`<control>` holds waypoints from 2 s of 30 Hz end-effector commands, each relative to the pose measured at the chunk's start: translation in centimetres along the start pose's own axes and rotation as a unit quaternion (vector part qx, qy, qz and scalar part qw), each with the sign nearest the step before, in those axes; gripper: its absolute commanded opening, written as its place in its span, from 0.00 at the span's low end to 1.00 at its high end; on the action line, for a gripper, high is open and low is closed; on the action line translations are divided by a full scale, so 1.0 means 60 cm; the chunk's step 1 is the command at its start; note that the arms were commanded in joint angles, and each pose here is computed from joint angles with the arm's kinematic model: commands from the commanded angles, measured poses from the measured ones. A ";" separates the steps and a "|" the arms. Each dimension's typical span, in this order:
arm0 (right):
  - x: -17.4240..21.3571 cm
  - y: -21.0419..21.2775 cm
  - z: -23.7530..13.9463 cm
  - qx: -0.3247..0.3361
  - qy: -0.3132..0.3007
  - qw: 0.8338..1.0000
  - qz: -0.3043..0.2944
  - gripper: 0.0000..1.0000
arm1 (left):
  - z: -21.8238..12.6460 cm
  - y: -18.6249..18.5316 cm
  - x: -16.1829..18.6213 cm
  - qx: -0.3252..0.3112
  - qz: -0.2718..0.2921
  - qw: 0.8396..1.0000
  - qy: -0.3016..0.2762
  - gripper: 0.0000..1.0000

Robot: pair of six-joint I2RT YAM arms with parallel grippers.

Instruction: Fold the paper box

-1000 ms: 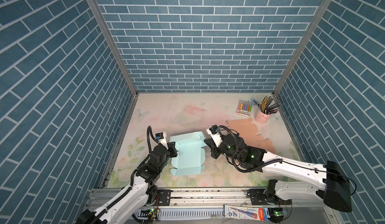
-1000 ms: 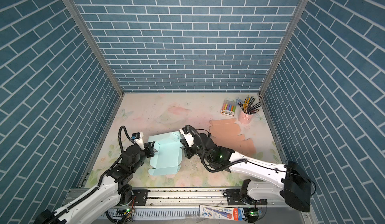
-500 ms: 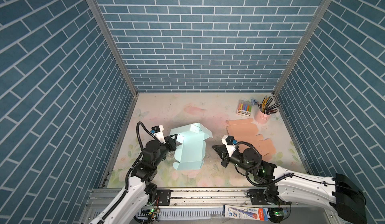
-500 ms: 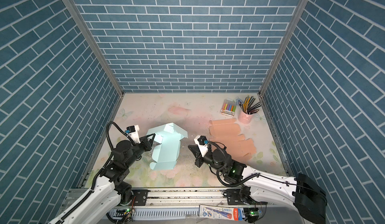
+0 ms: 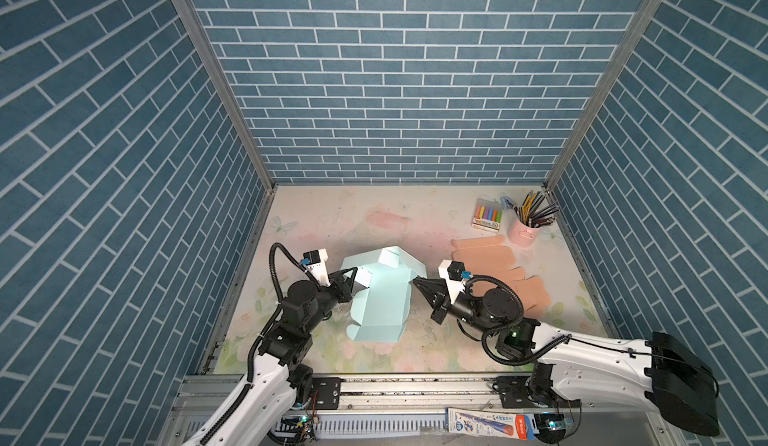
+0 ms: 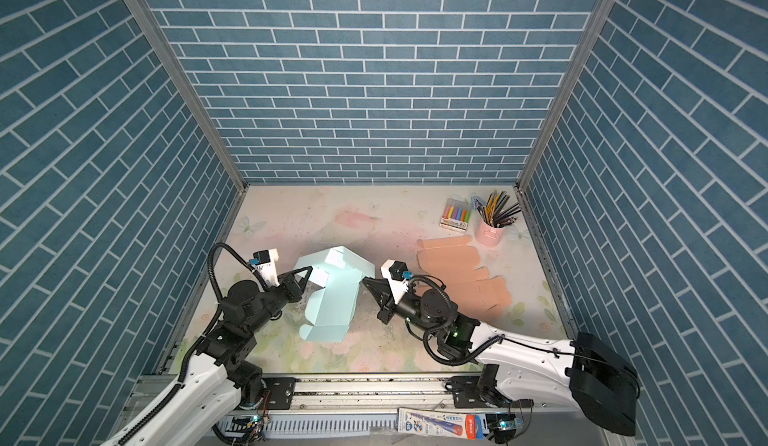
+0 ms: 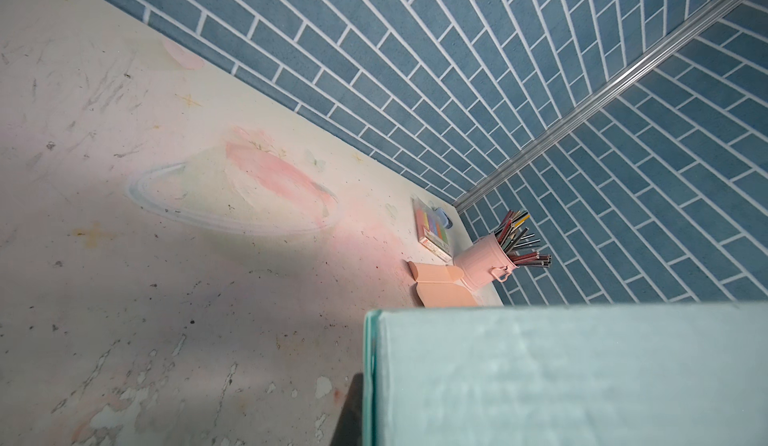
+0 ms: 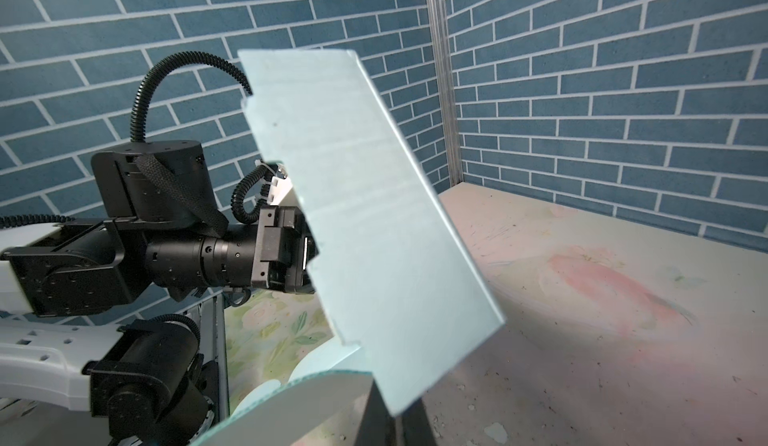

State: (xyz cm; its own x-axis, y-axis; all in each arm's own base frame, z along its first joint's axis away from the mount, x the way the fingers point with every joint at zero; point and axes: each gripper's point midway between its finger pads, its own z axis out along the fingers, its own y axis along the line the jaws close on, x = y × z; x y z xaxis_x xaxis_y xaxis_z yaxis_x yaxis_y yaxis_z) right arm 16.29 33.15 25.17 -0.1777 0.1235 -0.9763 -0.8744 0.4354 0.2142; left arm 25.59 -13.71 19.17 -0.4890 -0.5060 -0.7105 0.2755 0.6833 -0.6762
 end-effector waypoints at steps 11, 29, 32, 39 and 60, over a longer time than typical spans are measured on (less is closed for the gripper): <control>-0.011 0.010 0.036 -0.017 -0.008 1.000 0.021 0.00 | 0.002 0.007 0.015 0.006 -0.001 1.000 0.010 0.00; 0.029 0.037 -0.057 -0.054 0.126 0.990 -0.015 0.38 | 0.005 0.053 0.031 -0.029 0.025 0.998 0.048 0.00; -0.013 0.046 -0.080 -0.075 0.084 0.993 -0.023 0.45 | 0.005 0.056 0.036 -0.031 0.031 0.998 0.054 0.00; -0.043 -0.015 -0.069 -0.029 0.090 0.995 -0.012 0.47 | 0.009 0.046 0.045 -0.011 0.032 0.997 0.068 0.00; 0.004 -0.019 -0.001 -0.077 0.178 0.981 -0.003 0.35 | 0.025 0.020 0.081 0.026 0.044 0.992 0.114 0.01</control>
State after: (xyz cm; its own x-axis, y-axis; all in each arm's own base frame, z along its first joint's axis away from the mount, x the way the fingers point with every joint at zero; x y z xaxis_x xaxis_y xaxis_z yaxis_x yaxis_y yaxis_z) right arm 17.26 32.27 24.33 -0.3284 -0.1896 -0.9253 -0.9121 0.3183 0.2585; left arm 24.76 -15.68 13.61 -0.6561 -0.3149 -0.6859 0.3211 0.7059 -0.6313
